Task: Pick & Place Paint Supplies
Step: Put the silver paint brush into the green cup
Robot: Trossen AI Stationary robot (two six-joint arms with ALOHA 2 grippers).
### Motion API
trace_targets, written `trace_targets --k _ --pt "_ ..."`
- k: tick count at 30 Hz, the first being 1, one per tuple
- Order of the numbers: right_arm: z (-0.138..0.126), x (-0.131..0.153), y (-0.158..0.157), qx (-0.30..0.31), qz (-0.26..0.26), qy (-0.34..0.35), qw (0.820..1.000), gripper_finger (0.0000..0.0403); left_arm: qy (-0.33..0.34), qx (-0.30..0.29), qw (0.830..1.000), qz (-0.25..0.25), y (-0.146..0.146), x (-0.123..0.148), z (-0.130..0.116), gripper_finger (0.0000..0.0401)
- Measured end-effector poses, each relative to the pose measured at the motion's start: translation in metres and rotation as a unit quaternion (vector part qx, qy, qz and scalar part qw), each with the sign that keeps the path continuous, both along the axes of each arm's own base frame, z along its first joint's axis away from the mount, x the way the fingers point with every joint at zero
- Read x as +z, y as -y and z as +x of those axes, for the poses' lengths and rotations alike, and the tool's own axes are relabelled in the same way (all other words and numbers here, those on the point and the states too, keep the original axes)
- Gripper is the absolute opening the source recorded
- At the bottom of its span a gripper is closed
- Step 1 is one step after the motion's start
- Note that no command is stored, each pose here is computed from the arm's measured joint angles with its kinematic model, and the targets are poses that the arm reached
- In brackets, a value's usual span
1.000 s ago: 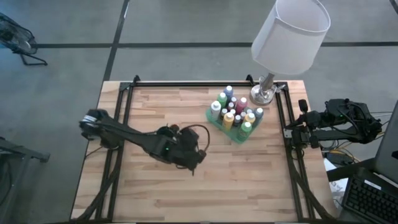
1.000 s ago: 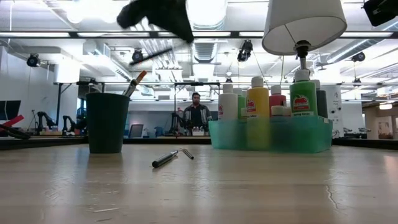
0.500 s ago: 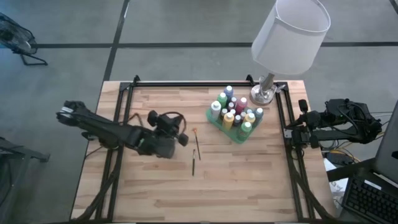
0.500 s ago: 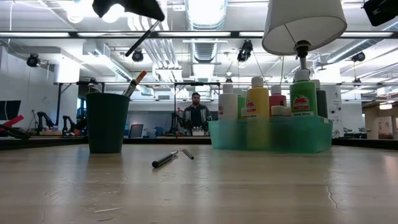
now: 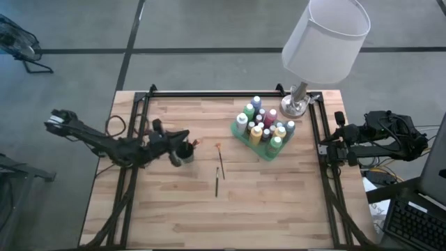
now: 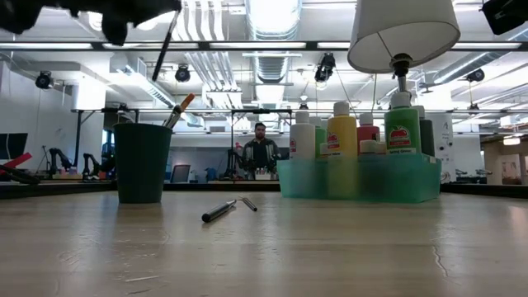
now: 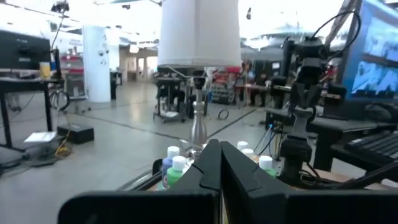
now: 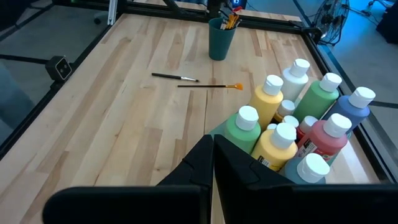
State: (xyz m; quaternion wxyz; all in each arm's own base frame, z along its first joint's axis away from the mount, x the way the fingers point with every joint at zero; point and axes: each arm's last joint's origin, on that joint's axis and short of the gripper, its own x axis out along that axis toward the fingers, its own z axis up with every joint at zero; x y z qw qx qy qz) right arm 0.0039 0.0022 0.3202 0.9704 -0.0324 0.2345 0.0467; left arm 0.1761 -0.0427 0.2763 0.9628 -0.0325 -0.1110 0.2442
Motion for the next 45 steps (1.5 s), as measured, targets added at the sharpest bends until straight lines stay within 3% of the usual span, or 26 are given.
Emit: trace_targets --k 6,13,20,35,45 --pt "0.0 0.0 0.0 0.0 0.0 0.0 1.0 0.0008 -0.017 -0.023 0.999 0.043 -0.008 -0.029 -0.024 0.0" --pt "0.0 0.0 0.0 0.0 0.0 0.0 1.0 0.0008 -0.031 -0.013 0.998 0.047 -0.014 -0.051 -0.031 0.0" --pt "0.0 0.0 0.0 0.0 0.0 0.0 1.0 0.0008 -0.035 -0.005 0.999 0.009 -0.021 -0.071 -0.033 0.0" --pt "0.0 0.0 0.0 0.0 0.0 0.0 1.0 0.0008 -0.032 -0.002 0.999 -0.018 -0.028 -0.079 -0.023 0.0" --pt "0.0 0.0 0.0 0.0 0.0 0.0 1.0 0.0008 -0.072 -0.005 0.997 -0.041 -0.025 -0.096 -0.012 0.0"
